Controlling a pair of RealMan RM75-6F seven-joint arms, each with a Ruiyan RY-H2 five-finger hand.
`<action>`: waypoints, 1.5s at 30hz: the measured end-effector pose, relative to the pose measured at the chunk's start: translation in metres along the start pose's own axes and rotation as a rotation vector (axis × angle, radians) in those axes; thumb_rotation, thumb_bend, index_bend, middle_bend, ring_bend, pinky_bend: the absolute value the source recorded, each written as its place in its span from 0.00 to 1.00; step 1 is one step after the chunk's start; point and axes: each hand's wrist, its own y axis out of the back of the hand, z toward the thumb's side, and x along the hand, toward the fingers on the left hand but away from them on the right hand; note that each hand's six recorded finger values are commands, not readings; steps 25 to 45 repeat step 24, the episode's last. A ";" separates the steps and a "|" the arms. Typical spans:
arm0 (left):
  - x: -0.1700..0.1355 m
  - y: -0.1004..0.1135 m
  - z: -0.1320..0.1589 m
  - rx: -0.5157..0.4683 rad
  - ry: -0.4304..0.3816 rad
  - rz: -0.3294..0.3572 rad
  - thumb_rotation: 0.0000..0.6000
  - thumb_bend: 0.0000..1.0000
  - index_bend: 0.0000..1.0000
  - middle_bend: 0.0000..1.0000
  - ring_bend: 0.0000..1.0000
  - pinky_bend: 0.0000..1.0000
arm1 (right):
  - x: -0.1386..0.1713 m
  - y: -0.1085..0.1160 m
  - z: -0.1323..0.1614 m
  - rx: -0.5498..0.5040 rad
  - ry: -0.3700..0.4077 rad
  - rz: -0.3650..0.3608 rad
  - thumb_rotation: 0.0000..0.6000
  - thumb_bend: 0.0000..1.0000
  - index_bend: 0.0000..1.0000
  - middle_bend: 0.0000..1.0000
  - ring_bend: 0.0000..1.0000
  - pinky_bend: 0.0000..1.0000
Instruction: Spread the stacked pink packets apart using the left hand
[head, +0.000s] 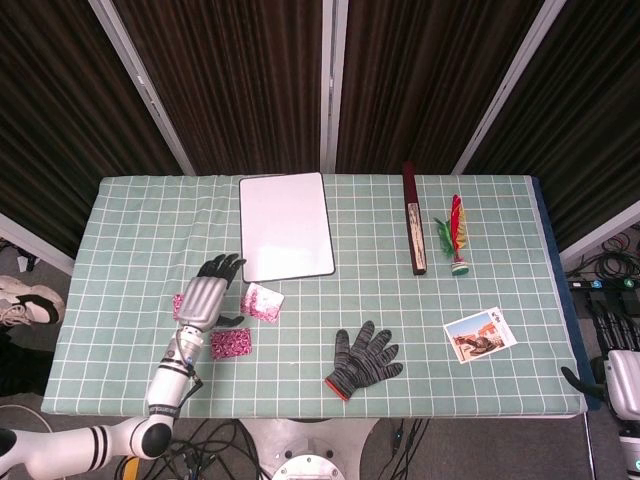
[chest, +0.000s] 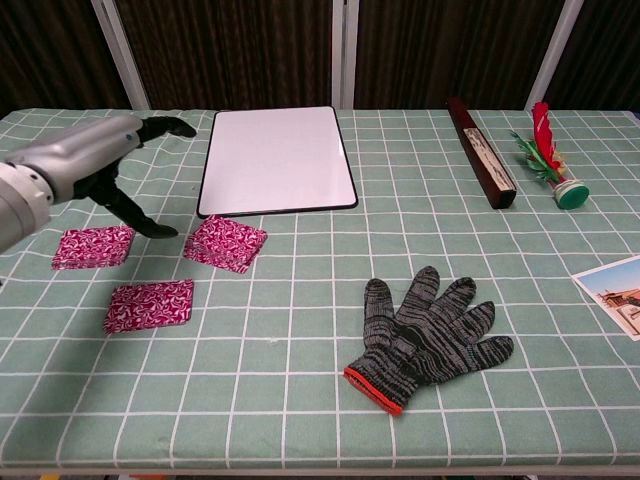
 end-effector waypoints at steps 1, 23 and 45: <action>-0.002 0.004 -0.005 0.006 0.005 0.009 1.00 0.06 0.11 0.09 0.02 0.12 | 0.000 0.000 0.001 -0.001 0.003 -0.001 1.00 0.07 0.00 0.00 0.00 0.00; -0.150 0.055 -0.114 0.117 0.215 0.106 1.00 0.06 0.11 0.09 0.00 0.09 | 0.002 -0.002 0.025 0.001 0.065 -0.013 1.00 0.07 0.00 0.00 0.00 0.00; -0.157 0.057 -0.117 0.114 0.228 0.128 1.00 0.06 0.11 0.09 0.00 0.09 | 0.002 -0.002 0.025 0.003 0.064 -0.013 1.00 0.07 0.00 0.00 0.00 0.00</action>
